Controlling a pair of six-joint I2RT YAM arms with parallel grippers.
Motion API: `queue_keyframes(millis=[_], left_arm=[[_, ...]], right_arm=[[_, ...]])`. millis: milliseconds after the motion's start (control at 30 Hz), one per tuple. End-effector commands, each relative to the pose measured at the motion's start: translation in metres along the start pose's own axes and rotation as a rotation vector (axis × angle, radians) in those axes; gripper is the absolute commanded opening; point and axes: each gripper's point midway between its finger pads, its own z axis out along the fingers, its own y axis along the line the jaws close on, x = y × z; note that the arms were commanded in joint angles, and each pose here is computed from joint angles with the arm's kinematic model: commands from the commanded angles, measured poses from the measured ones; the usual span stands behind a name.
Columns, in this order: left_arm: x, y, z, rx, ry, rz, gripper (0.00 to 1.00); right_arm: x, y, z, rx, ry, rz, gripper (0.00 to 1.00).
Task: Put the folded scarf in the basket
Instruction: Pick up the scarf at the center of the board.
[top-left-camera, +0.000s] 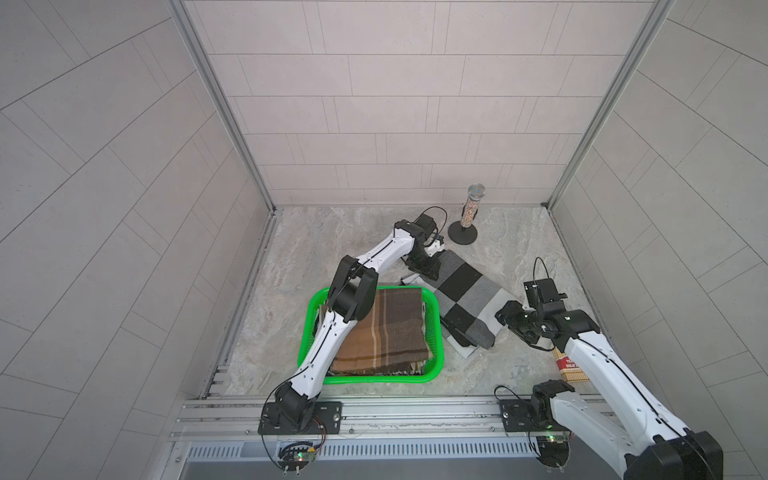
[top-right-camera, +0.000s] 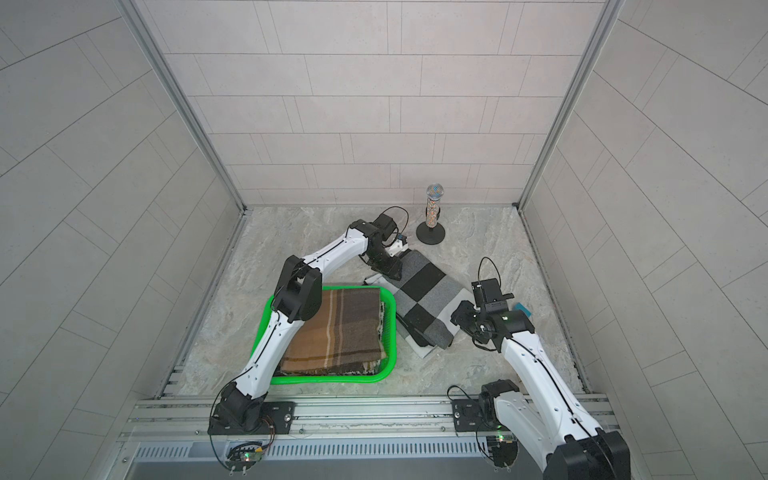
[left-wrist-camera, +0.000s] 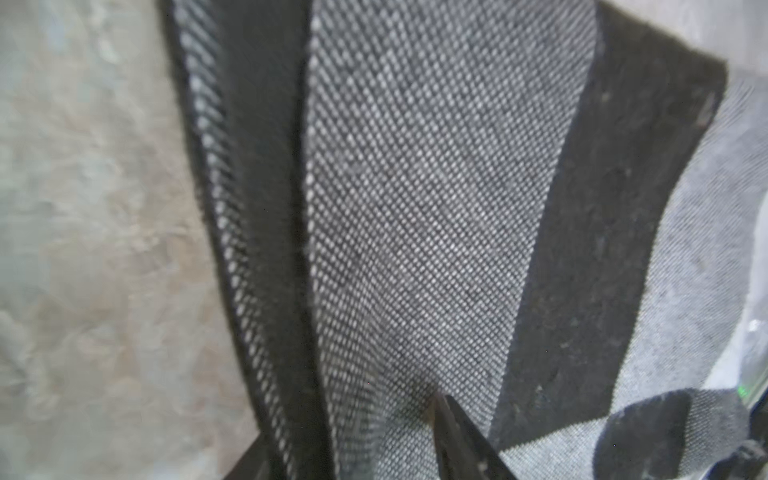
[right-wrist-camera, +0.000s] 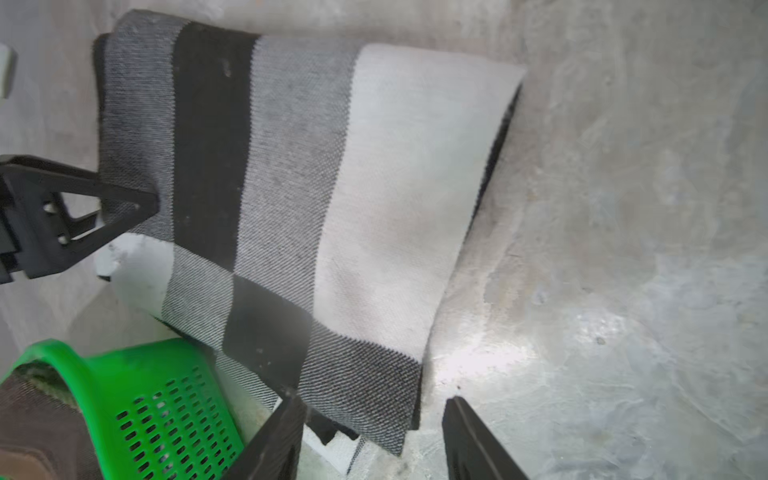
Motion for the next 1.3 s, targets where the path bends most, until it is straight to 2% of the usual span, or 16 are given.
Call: queue_keyframes(millis=[0, 133, 367, 433, 733, 833, 1033, 1267], left_arm=[[0.016, 0.001, 0.013, -0.010, 0.064, -0.054, 0.32], [0.002, 0.001, 0.004, 0.006, 0.006, -0.112, 0.00], [-0.008, 0.009, -0.011, 0.013, -0.031, -0.158, 0.00], [-0.008, 0.009, -0.012, 0.016, -0.028, -0.162, 0.00], [-0.010, 0.003, -0.014, 0.050, -0.031, -0.189, 0.00], [-0.013, 0.000, -0.018, 0.060, -0.045, -0.198, 0.00], [-0.020, -0.009, -0.027, 0.093, -0.072, -0.216, 0.00], [-0.027, -0.017, -0.038, 0.118, -0.100, -0.242, 0.00]], right_arm=[[0.007, -0.020, 0.006, 0.044, 0.019, 0.050, 0.62], [0.008, -0.030, 0.014, 0.047, 0.022, 0.081, 0.69], [0.008, -0.016, 0.035, -0.071, 0.059, 0.128, 0.74], [0.006, -0.008, 0.042, -0.119, 0.070, 0.147, 0.74], [0.023, -0.007, 0.073, -0.161, 0.174, 0.226, 0.71], [0.022, -0.006, 0.078, -0.162, 0.180, 0.233, 0.64], [0.020, 0.007, 0.086, -0.176, 0.195, 0.239, 0.59], [0.015, 0.011, 0.093, -0.151, 0.193, 0.234, 0.30]])
